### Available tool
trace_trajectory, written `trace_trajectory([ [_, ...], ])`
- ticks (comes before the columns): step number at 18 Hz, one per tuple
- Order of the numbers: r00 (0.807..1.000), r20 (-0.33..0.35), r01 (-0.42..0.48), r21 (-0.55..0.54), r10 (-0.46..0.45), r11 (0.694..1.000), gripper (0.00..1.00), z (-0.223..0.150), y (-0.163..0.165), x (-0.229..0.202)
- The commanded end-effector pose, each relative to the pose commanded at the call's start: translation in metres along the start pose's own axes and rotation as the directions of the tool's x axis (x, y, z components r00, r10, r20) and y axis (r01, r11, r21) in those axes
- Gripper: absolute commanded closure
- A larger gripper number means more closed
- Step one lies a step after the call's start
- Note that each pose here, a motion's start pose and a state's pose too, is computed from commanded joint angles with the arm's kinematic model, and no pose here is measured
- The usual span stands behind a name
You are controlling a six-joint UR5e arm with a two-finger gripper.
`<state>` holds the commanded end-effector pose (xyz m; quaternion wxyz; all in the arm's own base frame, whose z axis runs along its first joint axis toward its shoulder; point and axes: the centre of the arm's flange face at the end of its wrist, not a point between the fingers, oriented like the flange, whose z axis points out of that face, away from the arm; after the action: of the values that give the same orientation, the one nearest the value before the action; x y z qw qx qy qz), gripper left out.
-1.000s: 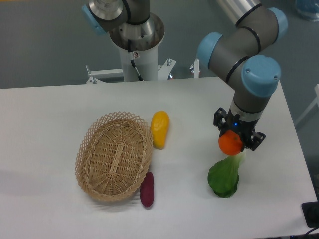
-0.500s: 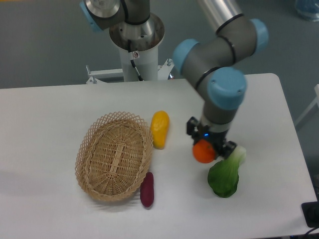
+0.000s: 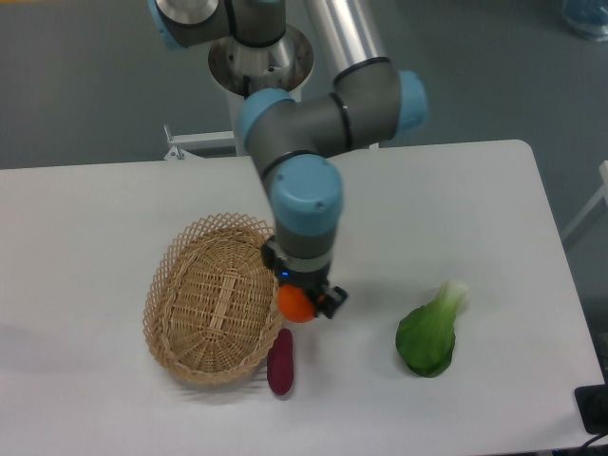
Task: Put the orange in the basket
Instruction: 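Carry the orange over the wicker basket and lower it inside, then open the gripper to release the orange into the basket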
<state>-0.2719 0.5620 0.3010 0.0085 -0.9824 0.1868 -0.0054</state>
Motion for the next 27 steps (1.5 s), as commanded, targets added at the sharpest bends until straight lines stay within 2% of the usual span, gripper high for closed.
trace_trajectory([
  [3, 0.999, 0.03, -0.045, 0.014, 0.045, 0.999, 0.59, 0.016, -0.022, 0.029],
  [9, 0.999, -0.002, -0.046, -0.006, 0.046, 0.999, 0.56, 0.038, -0.045, 0.066],
  [12, 0.999, -0.007, -0.046, -0.01, 0.046, 0.999, 0.55, 0.044, -0.047, 0.074],
  [14, 0.999, 0.018, -0.045, 0.01, 0.045, 0.999, 0.52, 0.048, -0.046, 0.076],
  [19, 0.998, 0.044, -0.043, 0.032, 0.042, 0.999, 0.28, 0.055, -0.046, 0.077],
  [20, 0.998, 0.043, -0.045, 0.03, 0.043, 0.999, 0.0, 0.055, -0.045, 0.077],
  [24, 0.999, 0.037, -0.03, 0.039, 0.028, 0.999, 0.0, 0.052, -0.042, 0.081],
  [27, 0.999, 0.049, 0.003, 0.049, -0.005, 0.999, 0.0, 0.044, -0.028, 0.063],
])
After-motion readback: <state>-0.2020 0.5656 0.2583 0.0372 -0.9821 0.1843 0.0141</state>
